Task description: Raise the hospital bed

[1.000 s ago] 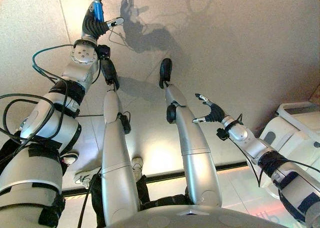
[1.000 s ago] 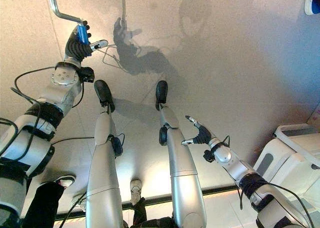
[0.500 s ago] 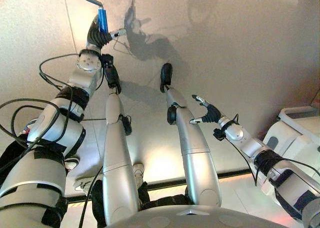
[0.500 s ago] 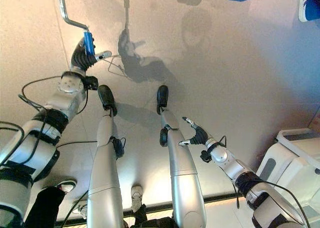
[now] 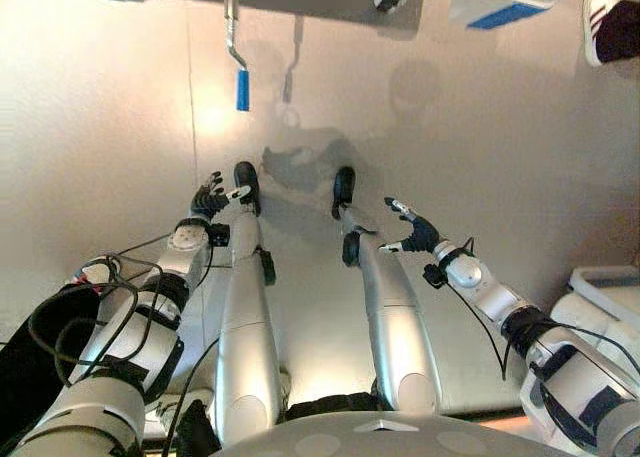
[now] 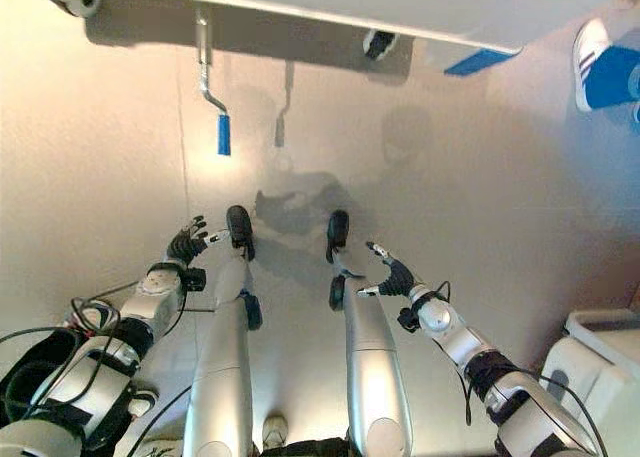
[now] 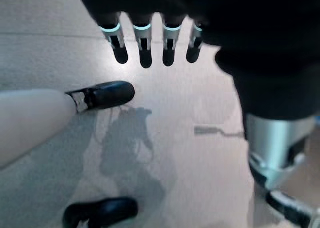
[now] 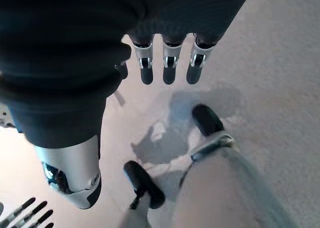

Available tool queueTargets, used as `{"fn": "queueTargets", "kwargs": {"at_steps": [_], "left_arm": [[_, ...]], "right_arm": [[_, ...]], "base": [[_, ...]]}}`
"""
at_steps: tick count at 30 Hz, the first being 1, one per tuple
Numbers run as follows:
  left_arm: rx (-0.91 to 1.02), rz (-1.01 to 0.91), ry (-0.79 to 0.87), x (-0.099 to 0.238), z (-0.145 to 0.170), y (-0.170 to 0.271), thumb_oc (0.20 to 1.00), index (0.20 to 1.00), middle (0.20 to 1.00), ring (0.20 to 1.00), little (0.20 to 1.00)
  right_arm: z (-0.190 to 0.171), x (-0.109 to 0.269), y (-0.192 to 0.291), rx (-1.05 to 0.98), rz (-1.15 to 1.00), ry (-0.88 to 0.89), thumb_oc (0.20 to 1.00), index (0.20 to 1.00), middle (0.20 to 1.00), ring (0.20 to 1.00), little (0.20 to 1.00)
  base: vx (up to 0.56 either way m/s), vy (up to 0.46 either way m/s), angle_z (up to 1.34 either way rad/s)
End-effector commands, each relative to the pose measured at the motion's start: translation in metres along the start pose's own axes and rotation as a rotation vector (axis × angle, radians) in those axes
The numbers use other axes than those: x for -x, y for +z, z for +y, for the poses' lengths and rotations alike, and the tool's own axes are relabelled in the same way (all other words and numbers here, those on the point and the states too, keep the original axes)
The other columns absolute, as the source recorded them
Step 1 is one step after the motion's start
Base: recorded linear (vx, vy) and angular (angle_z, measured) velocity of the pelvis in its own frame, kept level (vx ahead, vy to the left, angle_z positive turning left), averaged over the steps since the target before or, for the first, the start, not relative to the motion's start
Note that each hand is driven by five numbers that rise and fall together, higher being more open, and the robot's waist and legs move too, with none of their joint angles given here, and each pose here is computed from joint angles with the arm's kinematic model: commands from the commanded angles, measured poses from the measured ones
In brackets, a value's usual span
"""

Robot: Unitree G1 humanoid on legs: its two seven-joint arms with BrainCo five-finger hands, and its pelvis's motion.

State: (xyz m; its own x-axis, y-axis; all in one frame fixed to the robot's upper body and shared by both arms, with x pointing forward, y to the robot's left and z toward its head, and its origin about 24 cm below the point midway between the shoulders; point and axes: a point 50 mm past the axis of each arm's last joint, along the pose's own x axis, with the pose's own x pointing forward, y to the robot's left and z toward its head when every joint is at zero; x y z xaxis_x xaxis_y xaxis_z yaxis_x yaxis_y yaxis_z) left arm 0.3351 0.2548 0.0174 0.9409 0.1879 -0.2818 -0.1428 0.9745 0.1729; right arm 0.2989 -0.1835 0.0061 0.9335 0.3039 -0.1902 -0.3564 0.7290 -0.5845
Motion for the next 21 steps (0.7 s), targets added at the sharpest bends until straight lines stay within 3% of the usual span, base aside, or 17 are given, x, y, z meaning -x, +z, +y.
{"fn": "queueTargets", "kwargs": {"at_steps": [1, 10, 16, 21], "left_arm": [[-0.034, 0.062, -0.003, 0.005, 0.002, -0.02, 1.0, 1.0, 1.0, 1.0, 1.0], [-0.035, 0.276, -0.022, 0.037, 0.002, -0.09, 1.0, 1.0, 1.0, 1.0, 1.0], [-0.037, 0.49, -0.097, 0.081, -0.018, -0.154, 1.0, 1.0, 1.0, 1.0, 1.0], [-0.087, 0.61, -0.119, 0.107, -0.02, -0.183, 1.0, 1.0, 1.0, 1.0, 1.0]], "right_arm": [[0.004, 0.013, -0.009, -0.006, 0.021, 0.023, 1.0, 1.0, 1.0, 1.0, 1.0], [0.019, 0.023, -0.029, -0.041, 0.12, 0.059, 1.0, 1.0, 1.0, 1.0, 1.0], [0.044, 0.05, -0.084, -0.169, 0.424, 0.077, 1.0, 1.0, 1.0, 1.0, 1.0], [0.067, 0.092, -0.127, -0.444, 0.714, -0.005, 1.0, 1.0, 1.0, 1.0, 1.0]], "base": [[-0.02, 0.036, -0.01], [0.01, 0.034, -0.05], [0.14, 0.078, -0.01], [0.12, 0.033, 0.08]]}}
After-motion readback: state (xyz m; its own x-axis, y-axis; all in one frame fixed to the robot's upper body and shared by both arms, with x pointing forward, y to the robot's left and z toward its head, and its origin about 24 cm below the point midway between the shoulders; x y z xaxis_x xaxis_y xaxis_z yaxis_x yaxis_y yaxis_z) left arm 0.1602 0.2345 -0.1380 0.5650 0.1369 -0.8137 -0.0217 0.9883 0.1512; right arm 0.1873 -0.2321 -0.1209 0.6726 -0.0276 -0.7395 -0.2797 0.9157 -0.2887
